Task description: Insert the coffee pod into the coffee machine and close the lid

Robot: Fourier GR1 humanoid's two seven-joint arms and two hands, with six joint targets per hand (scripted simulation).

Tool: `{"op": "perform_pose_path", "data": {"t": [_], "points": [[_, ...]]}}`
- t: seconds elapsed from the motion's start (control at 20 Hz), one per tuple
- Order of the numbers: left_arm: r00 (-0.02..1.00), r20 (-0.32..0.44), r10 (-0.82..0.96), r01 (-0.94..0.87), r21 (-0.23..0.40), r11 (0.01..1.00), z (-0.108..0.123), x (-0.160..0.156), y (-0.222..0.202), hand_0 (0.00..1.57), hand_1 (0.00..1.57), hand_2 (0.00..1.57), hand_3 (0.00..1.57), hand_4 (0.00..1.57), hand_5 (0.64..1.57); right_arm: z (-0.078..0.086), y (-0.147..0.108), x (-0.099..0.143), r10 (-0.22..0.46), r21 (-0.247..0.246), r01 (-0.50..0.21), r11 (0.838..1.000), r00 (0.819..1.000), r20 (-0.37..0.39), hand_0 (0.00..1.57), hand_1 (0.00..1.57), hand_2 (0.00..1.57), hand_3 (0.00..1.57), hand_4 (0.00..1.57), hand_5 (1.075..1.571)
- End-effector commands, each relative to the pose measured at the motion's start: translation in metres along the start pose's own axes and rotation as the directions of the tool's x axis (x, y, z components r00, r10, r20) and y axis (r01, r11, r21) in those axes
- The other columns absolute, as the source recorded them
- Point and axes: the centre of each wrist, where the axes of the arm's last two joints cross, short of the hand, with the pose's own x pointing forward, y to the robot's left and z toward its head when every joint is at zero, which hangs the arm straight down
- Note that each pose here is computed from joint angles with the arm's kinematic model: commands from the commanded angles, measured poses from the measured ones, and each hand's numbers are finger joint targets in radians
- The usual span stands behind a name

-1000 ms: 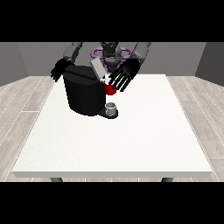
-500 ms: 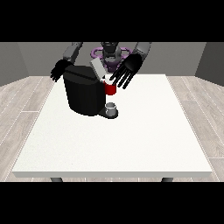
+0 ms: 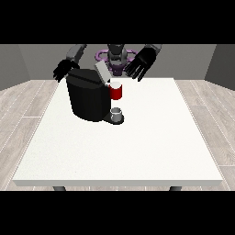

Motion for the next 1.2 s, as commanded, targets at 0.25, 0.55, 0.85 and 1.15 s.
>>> {"op": "perform_pose_path", "data": {"t": [0.25, 0.55, 0.85, 1.15], "points": [[0.809, 0.0, 0.588, -0.586, 0.084, 0.806, 0.019, -0.04, -0.074, 0.0, 0.0, 0.0, 0.0, 0.26, 1.571, 0.023, -0.019, -0.019, -0.008, -0.06, 0.003, 0.998, 0.996, -0.091, 0.0, 0.0, 0.0, 0.0, 0.37, 1.571], [0.679, -0.071, 0.731, -0.73, 0.046, 0.682, 0.061, -0.064, -0.171, 0.0, 0.0, 0.0, 0.0, 0.0, 1.571, 0.044, -0.049, -0.031, 0.096, -0.055, -0.105, 0.993, 0.985, -0.142, 0.0, 0.0, 0.0, 0.0, 0.36, 1.571], [0.597, -0.134, 0.791, -0.788, 0.084, 0.609, 0.084, -0.079, -0.19, 0.0, 0.0, 0.0, 0.0, 0.09, 1.571, 0.03, -0.039, 0.003, 0.072, 0.097, -0.065, 0.993, 0.995, -0.068, 0.0, 0.0, 0.0, 0.0, 0.26, 1.571], [0.497, -0.116, 0.86, -0.86, 0.065, 0.506, 0.099, -0.076, -0.212, 0.0, 0.0, 0.0, 0.0, 0.0, 1.571, -0.004, -0.042, 0.046, 0.081, 0.103, -0.08, 0.991, 0.997, -0.005, 0.0, 0.0, 0.0, 0.0, 0.0, 1.571]]}}
